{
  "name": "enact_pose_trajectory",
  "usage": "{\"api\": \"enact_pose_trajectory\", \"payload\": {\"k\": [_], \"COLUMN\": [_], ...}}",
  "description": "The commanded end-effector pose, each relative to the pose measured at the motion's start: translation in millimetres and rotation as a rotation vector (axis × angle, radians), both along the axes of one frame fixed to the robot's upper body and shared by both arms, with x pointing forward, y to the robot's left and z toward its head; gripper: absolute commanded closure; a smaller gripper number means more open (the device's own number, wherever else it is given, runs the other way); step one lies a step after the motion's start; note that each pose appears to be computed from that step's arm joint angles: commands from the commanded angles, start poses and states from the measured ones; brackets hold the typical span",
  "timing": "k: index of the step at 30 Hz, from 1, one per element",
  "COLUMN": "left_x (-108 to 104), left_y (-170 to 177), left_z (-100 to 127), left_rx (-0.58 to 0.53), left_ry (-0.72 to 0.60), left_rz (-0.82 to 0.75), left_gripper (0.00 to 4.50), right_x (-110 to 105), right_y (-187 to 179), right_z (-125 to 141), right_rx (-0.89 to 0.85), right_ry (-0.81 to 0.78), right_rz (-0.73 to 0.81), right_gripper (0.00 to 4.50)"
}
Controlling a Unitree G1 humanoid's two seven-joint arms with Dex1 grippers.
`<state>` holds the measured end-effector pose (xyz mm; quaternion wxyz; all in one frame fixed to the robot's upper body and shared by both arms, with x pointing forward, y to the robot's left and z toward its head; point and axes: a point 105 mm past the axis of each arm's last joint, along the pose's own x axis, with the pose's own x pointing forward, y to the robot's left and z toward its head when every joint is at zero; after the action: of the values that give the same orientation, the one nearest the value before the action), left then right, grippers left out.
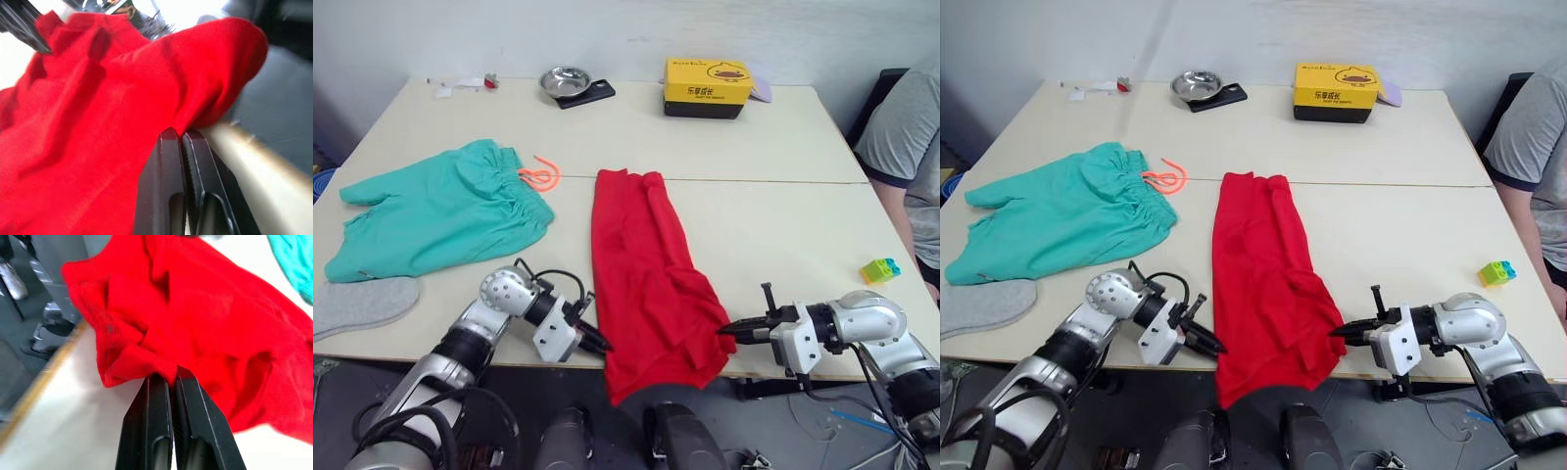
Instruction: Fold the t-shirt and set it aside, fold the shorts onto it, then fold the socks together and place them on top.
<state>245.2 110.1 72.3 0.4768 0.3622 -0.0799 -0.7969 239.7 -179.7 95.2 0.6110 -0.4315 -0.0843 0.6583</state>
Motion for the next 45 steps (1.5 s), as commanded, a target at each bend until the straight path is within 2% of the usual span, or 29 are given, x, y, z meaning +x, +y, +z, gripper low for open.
{"api": "enact_pose_trajectory", "payload": {"k": [1, 5, 9, 17, 19, 24, 28, 30, 33, 36, 39, 41, 45], "left_x": [-10, -18, -27, -32, -32, -23, -2, 18, 50, 83, 122, 141, 160], "left_y": [10, 20, 26, 30, 33, 44, 53, 54, 56, 55, 53, 52, 48], "left_z": [14, 20, 18, 15, 21, 55, 81, 97, 114, 123, 119, 116, 111], "left_rx": [-0.019, -0.027, -0.007, 0.023, 0.013, -0.043, -0.131, -0.237, -0.360, -0.477, -0.553, -0.591, -0.610], "left_ry": [0.056, 0.104, 0.146, 0.206, 0.269, 0.559, 0.667, 0.712, 0.783, 0.834, 0.806, 0.779, 0.746], "left_rz": [0.015, 0.069, 0.095, 0.138, 0.177, 0.338, 0.466, 0.543, 0.658, 0.768, 0.943, 1.022, 1.101], "left_gripper": [4.49, 4.49, 4.49, 4.49, 4.49, 4.49, 4.49, 4.49, 4.49, 4.49, 4.49, 4.49, 4.49], "right_x": [-9, -26, -38, -49, -49, -38, -12, 8, 51, 84, 118, 136, 163], "right_y": [-2, -2, 0, 8, 10, 17, 24, 30, 37, 42, 49, 55, 63], "right_z": [19, 19, 14, 8, 13, 44, 69, 81, 97, 102, 98, 96, 97], "right_rx": [0.046, 0.046, 0.039, 0.049, 0.073, 0.172, 0.263, 0.330, 0.440, 0.488, 0.490, 0.483, 0.507], "right_ry": [0.023, 0.120, 0.149, 0.209, 0.255, 0.379, 0.449, 0.467, 0.455, 0.459, 0.476, 0.447, 0.390], "right_rz": [-0.026, -0.050, -0.051, -0.047, -0.063, -0.126, -0.202, -0.246, -0.370, -0.474, -0.591, -0.636, -0.702], "right_gripper": [4.50, 4.50, 4.50, 4.50, 4.50, 4.50, 4.50, 4.50, 4.50, 4.50, 4.50, 4.50, 4.50]}}
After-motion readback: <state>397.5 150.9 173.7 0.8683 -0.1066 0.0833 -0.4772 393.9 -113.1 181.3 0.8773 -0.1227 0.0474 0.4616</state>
